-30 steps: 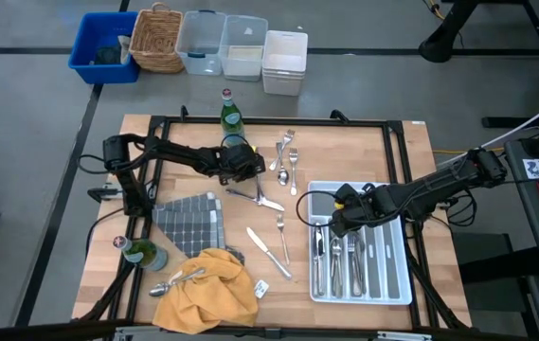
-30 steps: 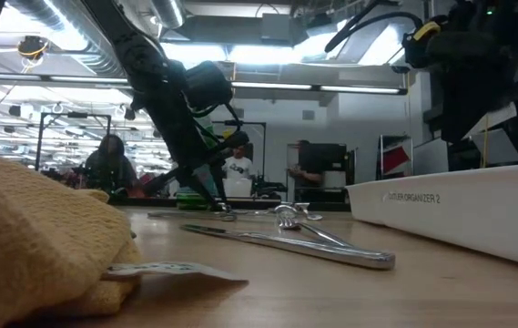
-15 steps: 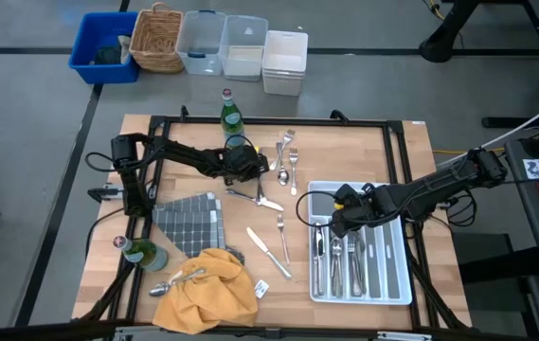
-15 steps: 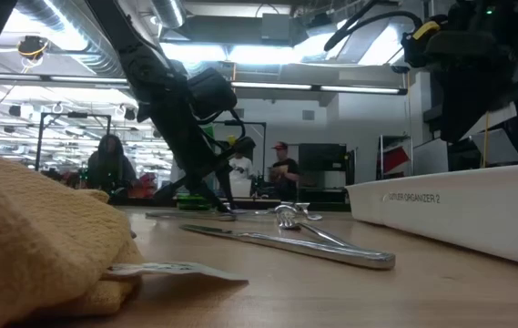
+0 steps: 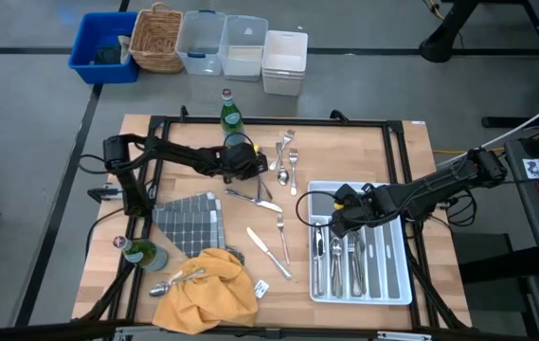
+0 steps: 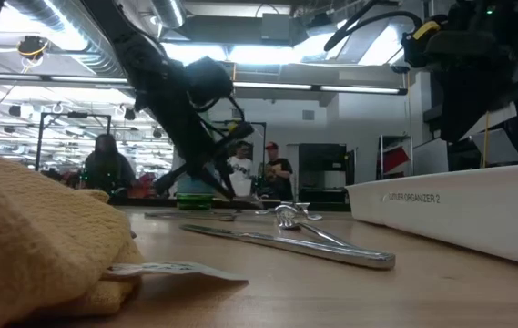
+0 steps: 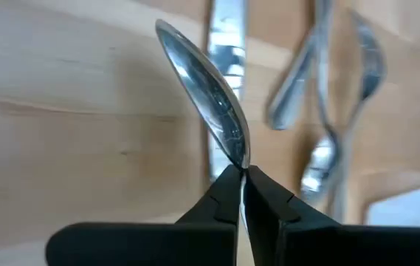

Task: Sort silverware
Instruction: Stack the silver spoon into the white utensil tray with the other silver spoons

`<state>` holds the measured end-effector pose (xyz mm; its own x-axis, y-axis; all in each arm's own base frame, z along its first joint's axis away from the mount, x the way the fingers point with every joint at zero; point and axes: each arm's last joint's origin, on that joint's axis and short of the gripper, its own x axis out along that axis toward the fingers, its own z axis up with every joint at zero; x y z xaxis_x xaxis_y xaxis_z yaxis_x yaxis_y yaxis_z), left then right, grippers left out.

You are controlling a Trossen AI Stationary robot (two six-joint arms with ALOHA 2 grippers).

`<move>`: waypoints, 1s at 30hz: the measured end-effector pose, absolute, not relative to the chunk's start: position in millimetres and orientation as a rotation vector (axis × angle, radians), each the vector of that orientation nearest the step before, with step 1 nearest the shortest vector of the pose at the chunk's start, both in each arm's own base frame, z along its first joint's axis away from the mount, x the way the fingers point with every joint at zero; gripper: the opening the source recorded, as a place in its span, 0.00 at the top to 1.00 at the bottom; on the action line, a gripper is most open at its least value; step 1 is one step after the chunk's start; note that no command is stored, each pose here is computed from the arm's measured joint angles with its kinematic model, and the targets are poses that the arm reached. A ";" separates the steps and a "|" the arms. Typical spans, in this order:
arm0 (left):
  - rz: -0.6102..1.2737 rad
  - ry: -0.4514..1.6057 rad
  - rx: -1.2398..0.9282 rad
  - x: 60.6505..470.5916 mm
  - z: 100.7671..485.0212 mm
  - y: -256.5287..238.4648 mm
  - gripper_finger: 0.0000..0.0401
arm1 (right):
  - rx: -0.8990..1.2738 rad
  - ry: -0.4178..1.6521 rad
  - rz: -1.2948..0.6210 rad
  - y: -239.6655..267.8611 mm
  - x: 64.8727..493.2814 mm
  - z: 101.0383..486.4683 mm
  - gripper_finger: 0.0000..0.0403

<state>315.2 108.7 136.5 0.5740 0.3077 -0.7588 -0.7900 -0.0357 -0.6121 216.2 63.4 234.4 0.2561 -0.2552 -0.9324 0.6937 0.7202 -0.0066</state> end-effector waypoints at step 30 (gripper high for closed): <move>0.309 0.177 -1.141 364.7 222.0 -8.7 0.99 | 0.509 1.041 -0.634 66.3 226.3 237.1 0.71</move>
